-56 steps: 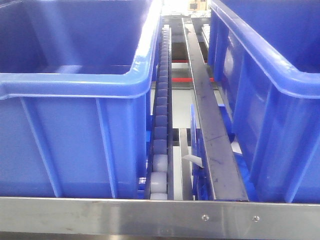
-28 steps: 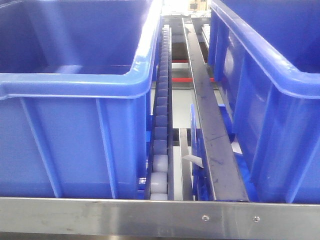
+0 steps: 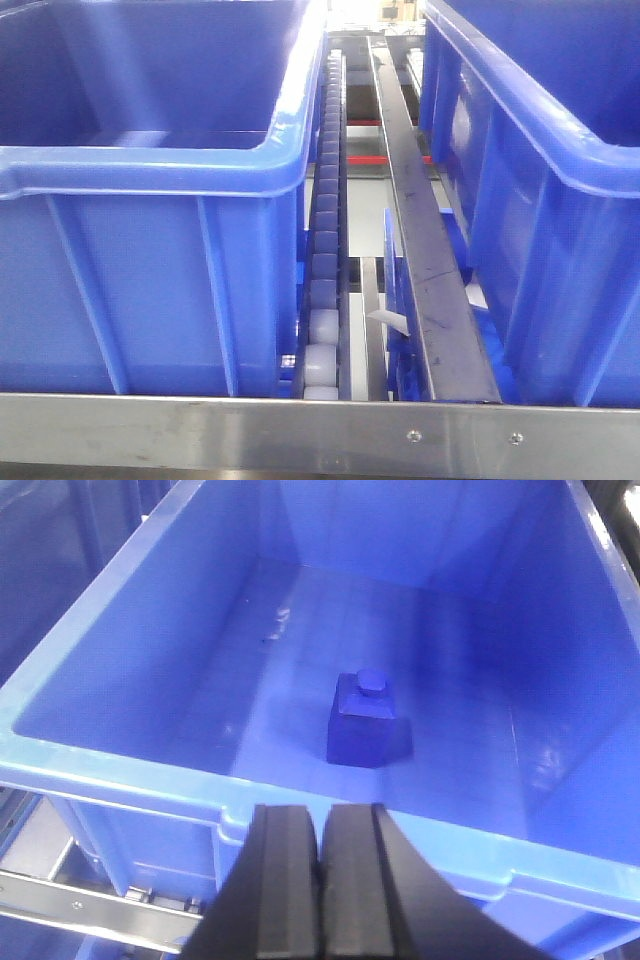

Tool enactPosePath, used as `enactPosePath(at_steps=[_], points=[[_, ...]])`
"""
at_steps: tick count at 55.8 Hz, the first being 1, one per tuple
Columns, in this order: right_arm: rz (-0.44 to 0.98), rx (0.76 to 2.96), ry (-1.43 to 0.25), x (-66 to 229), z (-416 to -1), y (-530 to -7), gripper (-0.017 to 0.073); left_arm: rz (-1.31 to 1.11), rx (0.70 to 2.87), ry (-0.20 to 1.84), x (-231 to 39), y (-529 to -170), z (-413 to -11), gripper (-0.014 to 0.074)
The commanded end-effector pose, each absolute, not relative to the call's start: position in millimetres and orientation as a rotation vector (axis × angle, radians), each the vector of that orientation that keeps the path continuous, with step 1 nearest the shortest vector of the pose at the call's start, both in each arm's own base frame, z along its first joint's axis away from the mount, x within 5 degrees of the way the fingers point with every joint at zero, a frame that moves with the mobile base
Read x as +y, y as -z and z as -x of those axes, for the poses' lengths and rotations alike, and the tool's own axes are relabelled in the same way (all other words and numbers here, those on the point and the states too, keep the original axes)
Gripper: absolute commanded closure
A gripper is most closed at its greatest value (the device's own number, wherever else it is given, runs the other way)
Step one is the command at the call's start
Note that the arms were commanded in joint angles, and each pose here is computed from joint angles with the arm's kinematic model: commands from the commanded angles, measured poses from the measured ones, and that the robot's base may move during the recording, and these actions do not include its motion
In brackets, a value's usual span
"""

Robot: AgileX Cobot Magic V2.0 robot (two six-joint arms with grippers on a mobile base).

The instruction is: Pick and sort blue part to right shelf

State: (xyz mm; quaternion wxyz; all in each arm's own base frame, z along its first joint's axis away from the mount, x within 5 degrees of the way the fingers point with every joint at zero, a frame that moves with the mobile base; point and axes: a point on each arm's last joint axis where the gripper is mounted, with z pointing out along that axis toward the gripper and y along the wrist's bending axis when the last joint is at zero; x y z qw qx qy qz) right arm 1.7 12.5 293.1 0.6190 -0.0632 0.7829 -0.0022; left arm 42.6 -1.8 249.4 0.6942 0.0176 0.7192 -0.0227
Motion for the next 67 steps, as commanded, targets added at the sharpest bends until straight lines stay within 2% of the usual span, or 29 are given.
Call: enactPosePath(at_steps=[1,10,12,67], points=[[0.133,1.701,0.011,12,0,-307,0.0522,-0.022,1.454,0.069,-2,-245,-45,0.0471],[0.133,1.701,0.011,12,0,-307,0.0522,-0.025,1.394,0.071,-3,-210,-55,0.0471],[0.133,1.701,0.011,12,0,-307,0.0522,-0.023,1.435,0.071,-3,-208,-55,0.0471],[0.133,1.701,0.011,12,0,-307,0.0522,-0.019,1.403,0.077,-3,-211,-54,0.0471]])
